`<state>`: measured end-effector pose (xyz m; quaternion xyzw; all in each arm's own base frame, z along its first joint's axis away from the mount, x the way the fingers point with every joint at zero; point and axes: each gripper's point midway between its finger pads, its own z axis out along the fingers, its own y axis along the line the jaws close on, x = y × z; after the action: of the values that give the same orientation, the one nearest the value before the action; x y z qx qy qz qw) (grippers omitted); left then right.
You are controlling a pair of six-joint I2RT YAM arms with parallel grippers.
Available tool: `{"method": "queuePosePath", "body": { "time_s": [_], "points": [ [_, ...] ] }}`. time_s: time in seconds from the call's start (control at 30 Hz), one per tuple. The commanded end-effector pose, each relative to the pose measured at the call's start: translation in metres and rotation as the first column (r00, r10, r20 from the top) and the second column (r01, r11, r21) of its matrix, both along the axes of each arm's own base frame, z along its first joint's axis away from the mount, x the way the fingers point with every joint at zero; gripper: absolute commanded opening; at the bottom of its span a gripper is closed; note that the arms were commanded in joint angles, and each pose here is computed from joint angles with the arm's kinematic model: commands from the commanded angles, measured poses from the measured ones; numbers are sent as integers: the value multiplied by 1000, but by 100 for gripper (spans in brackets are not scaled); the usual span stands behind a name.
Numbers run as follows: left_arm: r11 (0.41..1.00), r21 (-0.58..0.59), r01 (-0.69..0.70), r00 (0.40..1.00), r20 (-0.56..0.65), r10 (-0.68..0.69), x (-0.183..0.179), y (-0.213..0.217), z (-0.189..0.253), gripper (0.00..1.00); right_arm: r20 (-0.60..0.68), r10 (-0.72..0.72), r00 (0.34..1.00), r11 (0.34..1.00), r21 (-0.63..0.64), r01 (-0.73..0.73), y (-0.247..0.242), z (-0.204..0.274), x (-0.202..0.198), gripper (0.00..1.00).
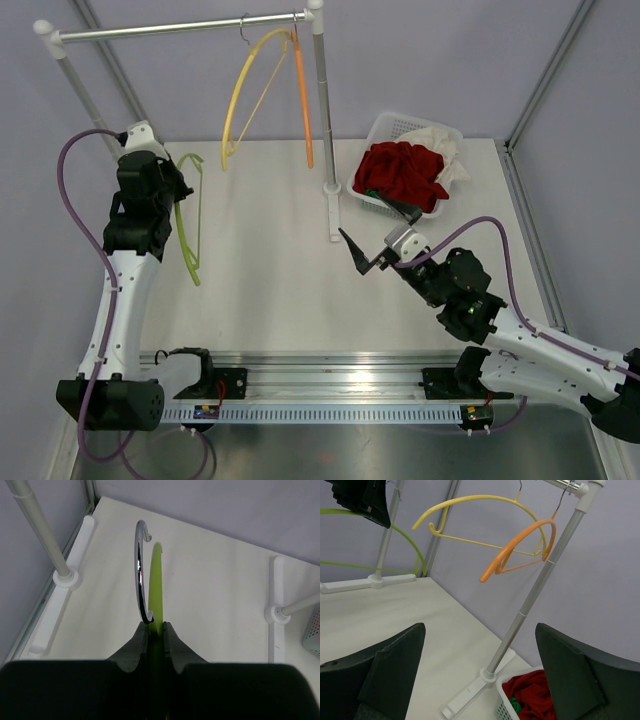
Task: Remove the t-shirt from the hanger
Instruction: Hang the hanger back to the clothesline with the left arm
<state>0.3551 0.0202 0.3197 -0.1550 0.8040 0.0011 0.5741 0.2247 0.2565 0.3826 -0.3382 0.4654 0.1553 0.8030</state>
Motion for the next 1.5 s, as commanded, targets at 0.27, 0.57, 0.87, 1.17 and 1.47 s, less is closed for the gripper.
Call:
{"method": "queuePosePath", "body": {
  "time_s": [0.27,0.57,0.87,1.17,1.47],
  "points": [
    [985,66,161,940,295,-174,45,-24,80,0,70,-71,995,997,37,68,-9,45,6,100],
    [962,163,218,815,512,-272,54,-39,117,0,91,-90,992,995,55,86,-17,57,5,100],
    [957,200,209,774,564,-286,47,-40,148,0,113,-86,990,994,69,79,-24,64,-2,100],
    [951,167,259,728,613,-306,66,-50,199,0,142,-69,987,994,92,56,-25,86,-8,99],
    [932,124,339,725,596,-343,114,-63,203,0,158,-68,985,993,103,52,-34,90,-14,100]
  ]
}}
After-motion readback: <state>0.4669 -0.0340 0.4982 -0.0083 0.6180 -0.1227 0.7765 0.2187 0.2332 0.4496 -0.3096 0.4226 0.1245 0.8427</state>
